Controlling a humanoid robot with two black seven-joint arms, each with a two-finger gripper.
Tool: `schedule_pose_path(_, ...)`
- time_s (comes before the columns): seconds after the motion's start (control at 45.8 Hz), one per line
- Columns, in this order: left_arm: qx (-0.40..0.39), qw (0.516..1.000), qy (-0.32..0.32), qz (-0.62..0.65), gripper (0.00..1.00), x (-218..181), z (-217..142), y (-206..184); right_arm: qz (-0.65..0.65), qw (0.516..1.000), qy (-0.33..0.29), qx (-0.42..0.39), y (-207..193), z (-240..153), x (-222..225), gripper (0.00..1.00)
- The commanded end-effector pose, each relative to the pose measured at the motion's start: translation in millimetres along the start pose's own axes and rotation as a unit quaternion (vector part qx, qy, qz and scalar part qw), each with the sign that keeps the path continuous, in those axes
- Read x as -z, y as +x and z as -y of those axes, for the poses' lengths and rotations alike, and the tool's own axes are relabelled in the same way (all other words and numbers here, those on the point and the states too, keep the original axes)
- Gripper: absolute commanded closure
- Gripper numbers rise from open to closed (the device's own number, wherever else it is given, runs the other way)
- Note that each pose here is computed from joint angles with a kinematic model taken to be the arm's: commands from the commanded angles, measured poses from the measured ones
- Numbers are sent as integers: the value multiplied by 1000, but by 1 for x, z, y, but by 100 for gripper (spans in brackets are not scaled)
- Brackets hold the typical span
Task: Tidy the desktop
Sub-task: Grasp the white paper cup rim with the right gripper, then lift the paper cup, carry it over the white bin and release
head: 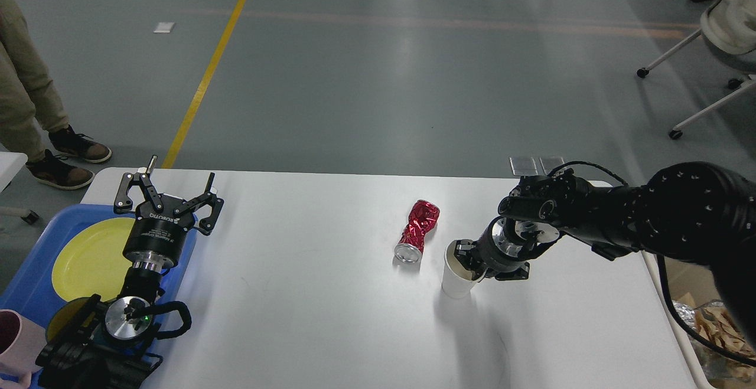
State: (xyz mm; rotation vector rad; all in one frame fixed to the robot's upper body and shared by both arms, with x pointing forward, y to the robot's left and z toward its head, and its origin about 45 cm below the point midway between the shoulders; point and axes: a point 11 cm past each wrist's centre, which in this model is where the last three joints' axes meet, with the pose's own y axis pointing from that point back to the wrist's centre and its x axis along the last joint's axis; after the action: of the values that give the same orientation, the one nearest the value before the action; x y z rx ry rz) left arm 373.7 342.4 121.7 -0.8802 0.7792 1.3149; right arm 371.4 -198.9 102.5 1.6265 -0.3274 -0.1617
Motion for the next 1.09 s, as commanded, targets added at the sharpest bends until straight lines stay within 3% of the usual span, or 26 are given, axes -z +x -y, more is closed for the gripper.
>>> schedule_pose_path(0.0,0,1000,0,-1,4,0,0,0,-2,1000,-1,4,3,-13,-2,100)
schedule_pose_path(0.24,0,1000,0,-1,4,0,0,0,-11,999,-26,25,19,-77,-34,100)
schedule_pose_path(0.415,0,1000,0,-1,4,0,0,0,-8,999,-6,41,34,-136,-59,100)
schedule_pose_path(0.721,0,1000,0,0,4,0,0,0,-38,998,12,47,16,-235,-50,100)
schedule_pose_path(0.852,0,1000,0,0,4,0,0,0,-42,998,27,41,1,-261,-46,100)
schedule_pose_path(1.07,0,1000,0,-1,4,0,0,0,-11,1000,2,-10,15,-266,-70,100)
